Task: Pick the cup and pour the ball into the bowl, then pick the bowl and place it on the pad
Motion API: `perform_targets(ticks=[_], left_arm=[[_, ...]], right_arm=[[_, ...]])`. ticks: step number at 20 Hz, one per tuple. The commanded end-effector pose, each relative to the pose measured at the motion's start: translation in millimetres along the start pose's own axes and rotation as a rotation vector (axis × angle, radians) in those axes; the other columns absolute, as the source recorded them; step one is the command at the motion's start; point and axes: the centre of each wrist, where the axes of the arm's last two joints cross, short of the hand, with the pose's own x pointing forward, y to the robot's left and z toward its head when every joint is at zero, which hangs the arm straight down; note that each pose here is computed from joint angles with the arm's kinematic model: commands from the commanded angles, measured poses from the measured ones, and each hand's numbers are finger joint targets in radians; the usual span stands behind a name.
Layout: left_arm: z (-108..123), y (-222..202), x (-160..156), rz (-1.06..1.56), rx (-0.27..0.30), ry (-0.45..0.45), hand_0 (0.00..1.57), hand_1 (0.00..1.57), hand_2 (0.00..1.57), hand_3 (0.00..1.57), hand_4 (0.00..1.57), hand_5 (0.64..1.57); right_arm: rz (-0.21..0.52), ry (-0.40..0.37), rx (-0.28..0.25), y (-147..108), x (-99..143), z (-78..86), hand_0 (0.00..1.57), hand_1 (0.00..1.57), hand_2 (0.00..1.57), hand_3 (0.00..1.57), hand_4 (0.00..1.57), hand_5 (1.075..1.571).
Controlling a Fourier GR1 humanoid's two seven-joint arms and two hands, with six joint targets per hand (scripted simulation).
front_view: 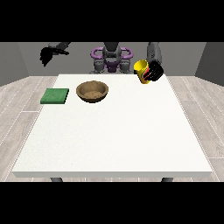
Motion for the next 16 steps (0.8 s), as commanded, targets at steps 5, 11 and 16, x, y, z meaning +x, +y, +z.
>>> perform_targets(ticks=[5, 11, 16], left_arm=[[-33.6, -4.1, 45.2, -0.207, -0.042, 0.006, 1.49, 1.49, 1.57, 1.57, 1.53, 1.287], [-45.0, -30.7, 88.6, -0.342, 0.018, -0.040, 1.50, 1.50, 1.57, 1.57, 1.51, 1.245], [-41.8, -57.5, 118.1, -0.555, -0.056, -0.105, 1.56, 1.56, 1.57, 1.57, 1.57, 1.207]], right_arm=[[-0.008, 0.031, 0.002, -18.5, -22.5, 20.0, 0.00, 0.00, 0.00, 0.00, 0.00, 1.569], [-0.005, -0.031, 0.018, -14.5, -10.0, -3.5, 0.00, 0.00, 0.00, 0.00, 0.00, 1.569], [-0.034, 0.053, -0.008, -27.0, -22.1, 11.1, 0.00, 0.00, 0.00, 0.00, 0.00, 1.570]])
